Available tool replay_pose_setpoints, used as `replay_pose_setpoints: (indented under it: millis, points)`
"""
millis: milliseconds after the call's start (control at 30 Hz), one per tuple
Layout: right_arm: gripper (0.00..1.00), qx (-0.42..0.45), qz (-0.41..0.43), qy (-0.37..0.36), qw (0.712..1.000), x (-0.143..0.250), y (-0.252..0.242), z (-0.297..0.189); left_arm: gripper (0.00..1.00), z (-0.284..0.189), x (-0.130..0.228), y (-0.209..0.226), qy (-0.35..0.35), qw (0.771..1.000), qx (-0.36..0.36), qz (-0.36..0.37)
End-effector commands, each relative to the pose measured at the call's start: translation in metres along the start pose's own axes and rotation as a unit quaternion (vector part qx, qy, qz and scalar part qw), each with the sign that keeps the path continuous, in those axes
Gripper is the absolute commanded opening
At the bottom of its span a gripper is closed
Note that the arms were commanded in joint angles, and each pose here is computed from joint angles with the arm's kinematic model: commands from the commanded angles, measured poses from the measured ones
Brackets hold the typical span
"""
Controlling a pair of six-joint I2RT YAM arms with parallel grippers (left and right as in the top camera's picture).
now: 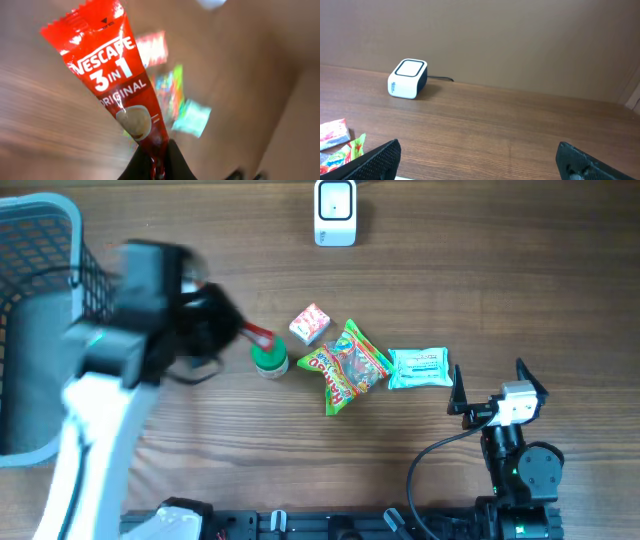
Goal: Scan the item barcode
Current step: 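Lift the Nescafe stick out of the basket over the table center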
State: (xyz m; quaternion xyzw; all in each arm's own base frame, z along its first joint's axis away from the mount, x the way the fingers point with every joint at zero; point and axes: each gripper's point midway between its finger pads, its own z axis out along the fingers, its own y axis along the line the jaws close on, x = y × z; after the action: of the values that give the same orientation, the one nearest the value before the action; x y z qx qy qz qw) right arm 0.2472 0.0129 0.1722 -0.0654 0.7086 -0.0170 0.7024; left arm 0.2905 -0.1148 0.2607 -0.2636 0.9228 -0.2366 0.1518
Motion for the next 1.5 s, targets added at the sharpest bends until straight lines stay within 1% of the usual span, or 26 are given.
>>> replay_pose_setpoints:
  millis: [0, 67, 133, 200, 300, 367, 500, 600, 700, 733, 867, 967, 1033, 1100, 1233, 1300, 1367, 1467]
  points:
    - [1.0, 0.001, 0.006, -0.004, 1.0, -0.002, -0.001, 0.0, 0.04, 0.049, 0.064, -0.017, 0.178, 0.984, -0.001, 0.025]
    - [1.0, 0.001, 0.006, -0.004, 1.0, -0.002, -0.001, 0.0, 0.04, 0.061, 0.09, -0.023, 0.253, 0.967, -0.002, 0.013]
    - [1.0, 0.001, 0.006, -0.004, 1.0, -0.002, -0.001, 0.0, 0.04, 0.067, 0.107, -0.027, 0.307, 0.952, -0.001, -0.005]
    - [1.0, 0.001, 0.006, -0.004, 1.0, -0.002, -0.001, 0.0, 0.04, 0.063, 0.128, -0.029, 0.373, 0.927, -0.002, -0.037]
    - [1.0, 0.001, 0.006, -0.004, 1.0, -0.002, -0.001, 0.0, 0.04, 0.054, 0.139, -0.031, 0.413, 0.909, 0.001, -0.064]
    - [1.0, 0.001, 0.006, -0.004, 1.0, -0.002, -0.001, 0.0, 0.04, 0.048, 0.142, -0.03, 0.422, 0.904, -0.002, -0.074]
    - [1.0, 0.001, 0.006, -0.004, 1.0, -0.002, -0.001, 0.0, 0.04, 0.038, 0.144, -0.02, 0.437, 0.888, -0.043, -0.135]
    - [1.0, 0.001, 0.006, -0.004, 1.0, -0.001, -0.001, 0.0, 0.04, 0.03, 0.14, -0.014, 0.446, 0.877, -0.054, -0.173]
    - [1.0, 0.001, 0.006, -0.004, 1.0, -0.002, -0.001, 0.0, 0.04, 0.025, 0.134, -0.011, 0.449, 0.869, -0.055, -0.202]
    - [1.0, 0.001, 0.006, -0.004, 1.0, -0.002, -0.001, 0.0, 0.04, 0.021, 0.128, -0.01, 0.451, 0.862, -0.052, -0.224]
    - [1.0, 0.001, 0.006, -0.004, 1.0, -0.002, -0.001, 0.0, 0.04, 0.018, 0.121, -0.013, 0.457, 0.855, -0.034, -0.245]
    - [1.0, 0.001, 0.006, -0.004, 1.0, -0.002, -0.001, 0.0, 0.04, 0.017, 0.118, -0.013, 0.455, 0.851, -0.038, -0.26]
    - [1.0, 0.001, 0.006, -0.004, 1.0, -0.002, -0.001, 0.0, 0.04, 0.017, 0.118, -0.013, 0.453, 0.836, -0.059, -0.303]
    - [1.0, 0.001, 0.006, -0.004, 1.0, -0.002, -0.001, 0.0, 0.04, 0.014, 0.119, -0.019, 0.462, 0.818, -0.061, -0.338]
    - [1.0, 0.001, 0.006, -0.004, 1.0, -0.002, -0.001, 0.0, 0.04, -0.002, 0.119, -0.046, 0.513, 0.769, -0.014, -0.381]
    - [1.0, 0.001, 0.006, -0.004, 1.0, -0.002, -0.001, 0.0, 0.04, -0.005, 0.119, -0.052, 0.524, 0.756, -0.007, -0.394]
    - [1.0, 0.001, 0.006, -0.004, 1.0, -0.002, -0.001, 0.0, 0.04, -0.005, 0.119, -0.052, 0.523, 0.752, -0.013, -0.401]
    - [1.0, 0.001, 0.006, -0.004, 1.0, -0.002, -0.001, 0.0, 0.04, -0.002, 0.119, -0.047, 0.515, 0.76, -0.022, -0.396]
